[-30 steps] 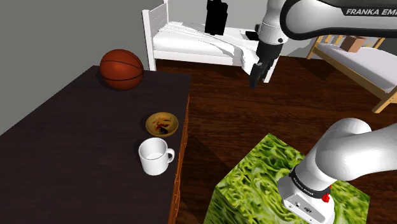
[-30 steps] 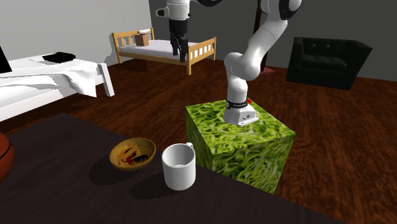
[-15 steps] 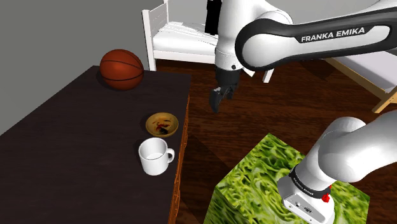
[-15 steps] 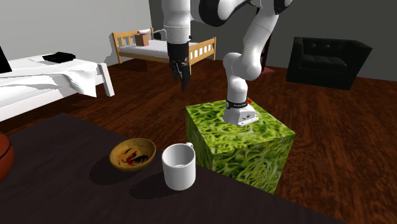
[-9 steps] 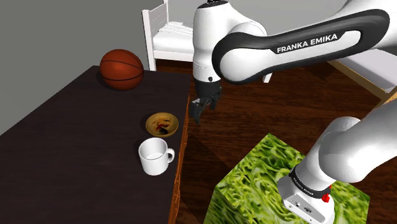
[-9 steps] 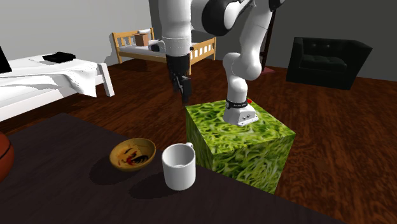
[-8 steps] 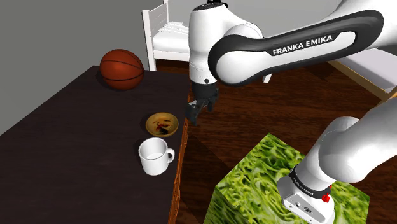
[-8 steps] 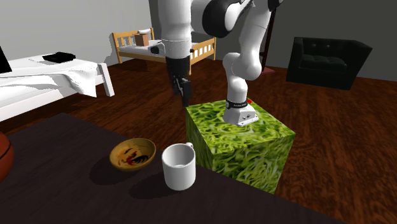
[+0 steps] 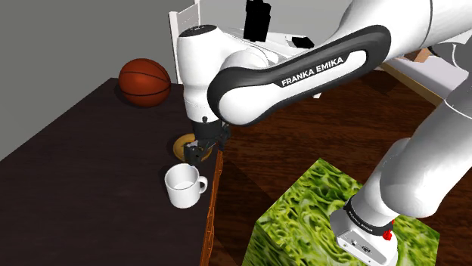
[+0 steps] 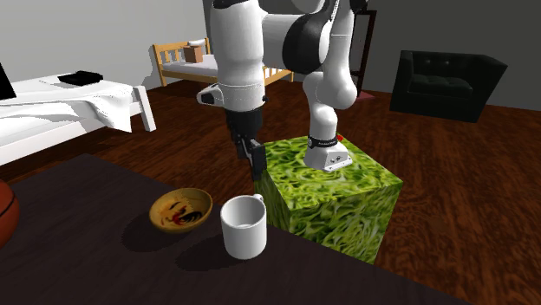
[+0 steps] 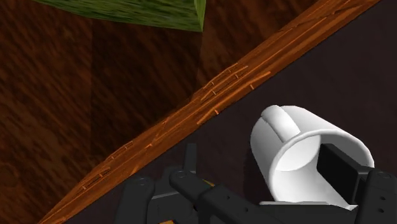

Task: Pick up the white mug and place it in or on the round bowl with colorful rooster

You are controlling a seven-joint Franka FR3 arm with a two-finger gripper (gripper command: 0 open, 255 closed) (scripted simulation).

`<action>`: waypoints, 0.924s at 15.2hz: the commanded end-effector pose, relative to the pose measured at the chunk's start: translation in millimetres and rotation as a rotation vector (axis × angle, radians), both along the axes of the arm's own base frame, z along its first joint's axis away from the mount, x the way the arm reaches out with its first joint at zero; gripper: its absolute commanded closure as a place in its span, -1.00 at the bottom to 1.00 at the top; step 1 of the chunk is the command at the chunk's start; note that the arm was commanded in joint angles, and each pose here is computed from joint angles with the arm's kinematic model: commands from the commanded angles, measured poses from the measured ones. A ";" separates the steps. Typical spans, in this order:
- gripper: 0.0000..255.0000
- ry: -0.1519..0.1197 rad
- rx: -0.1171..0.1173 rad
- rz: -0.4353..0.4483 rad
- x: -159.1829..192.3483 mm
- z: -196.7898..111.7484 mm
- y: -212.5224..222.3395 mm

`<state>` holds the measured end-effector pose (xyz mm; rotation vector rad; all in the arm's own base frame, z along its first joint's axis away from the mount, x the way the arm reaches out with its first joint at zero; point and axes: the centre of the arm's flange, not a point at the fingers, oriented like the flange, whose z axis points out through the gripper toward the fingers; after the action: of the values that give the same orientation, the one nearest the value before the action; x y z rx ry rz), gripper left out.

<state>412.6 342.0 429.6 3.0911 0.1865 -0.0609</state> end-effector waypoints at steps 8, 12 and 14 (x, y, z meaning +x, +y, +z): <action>-1.00 0.017 0.021 -0.003 27.0 -38.0 108.1; -1.00 0.019 0.023 -0.004 29.6 -52.9 120.9; -1.00 0.019 0.023 -0.004 29.0 -63.4 120.7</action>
<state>441.7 463.6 371.6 3.1147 0.1838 -0.0896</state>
